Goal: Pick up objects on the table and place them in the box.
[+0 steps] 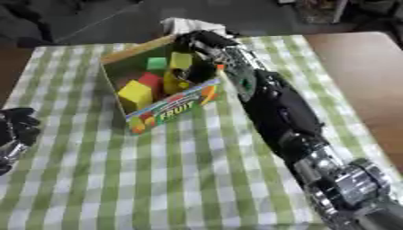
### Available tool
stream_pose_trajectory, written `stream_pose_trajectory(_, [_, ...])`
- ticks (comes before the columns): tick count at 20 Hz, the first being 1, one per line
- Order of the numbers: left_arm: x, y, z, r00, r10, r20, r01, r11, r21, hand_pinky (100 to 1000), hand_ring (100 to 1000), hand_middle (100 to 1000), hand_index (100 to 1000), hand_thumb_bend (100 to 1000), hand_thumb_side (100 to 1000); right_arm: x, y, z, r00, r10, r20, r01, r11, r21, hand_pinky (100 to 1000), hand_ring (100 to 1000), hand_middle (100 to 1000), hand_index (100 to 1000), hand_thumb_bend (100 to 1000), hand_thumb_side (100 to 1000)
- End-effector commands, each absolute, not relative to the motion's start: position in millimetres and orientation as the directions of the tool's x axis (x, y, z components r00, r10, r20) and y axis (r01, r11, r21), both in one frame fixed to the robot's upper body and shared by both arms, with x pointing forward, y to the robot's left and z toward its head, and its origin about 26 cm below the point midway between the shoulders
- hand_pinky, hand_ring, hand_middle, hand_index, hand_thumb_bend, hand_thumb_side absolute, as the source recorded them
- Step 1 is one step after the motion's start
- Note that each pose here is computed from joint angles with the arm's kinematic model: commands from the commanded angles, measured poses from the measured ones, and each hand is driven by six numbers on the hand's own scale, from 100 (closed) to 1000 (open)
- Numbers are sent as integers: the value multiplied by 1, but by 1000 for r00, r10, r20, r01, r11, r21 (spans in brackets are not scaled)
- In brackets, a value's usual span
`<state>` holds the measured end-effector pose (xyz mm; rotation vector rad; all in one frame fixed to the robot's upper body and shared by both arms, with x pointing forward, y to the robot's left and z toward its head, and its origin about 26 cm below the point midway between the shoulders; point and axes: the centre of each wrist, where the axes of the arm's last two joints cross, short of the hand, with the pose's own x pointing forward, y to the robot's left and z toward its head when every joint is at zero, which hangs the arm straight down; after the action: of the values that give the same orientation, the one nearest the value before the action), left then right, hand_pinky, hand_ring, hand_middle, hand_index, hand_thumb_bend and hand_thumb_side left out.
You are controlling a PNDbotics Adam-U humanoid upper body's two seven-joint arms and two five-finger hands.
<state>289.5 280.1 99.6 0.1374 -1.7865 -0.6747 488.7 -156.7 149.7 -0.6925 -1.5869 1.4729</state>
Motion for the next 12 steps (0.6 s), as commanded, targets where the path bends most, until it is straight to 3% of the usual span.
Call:
stream_pose_trajectory(1, [291,279,109,-359,-422,832,238,821,519,639,662,646,824,308,513,491,-153,170,-512,848,138,-47,133,-990,777,838,846,978,410,531])
stream_pose_trajectory(2, [291,279,109,-359,-423,832,238,820,520,639,662,646,824,308,514,490,-154,174,-518,846,129,-30,133,-991,779,841,852,980,367,527])
stream_pose_trajectory(3, [291,280,109,-359,-424,831,238,820,521,639,662,646,823,307,515,490,-156,178,-521,844,125,-13,139,-990,780,842,852,980,402,511])
stream_pose_trajectory(9, [290,283,108,-352,-437,828,239,813,531,646,669,652,826,277,529,491,-202,207,-441,888,128,37,160,-986,793,854,853,979,353,351])
stream_pose_trajectory(12, [290,283,108,-352,-439,827,241,811,533,646,669,652,826,277,529,492,-216,211,-397,907,137,30,162,-986,793,854,853,979,353,351])
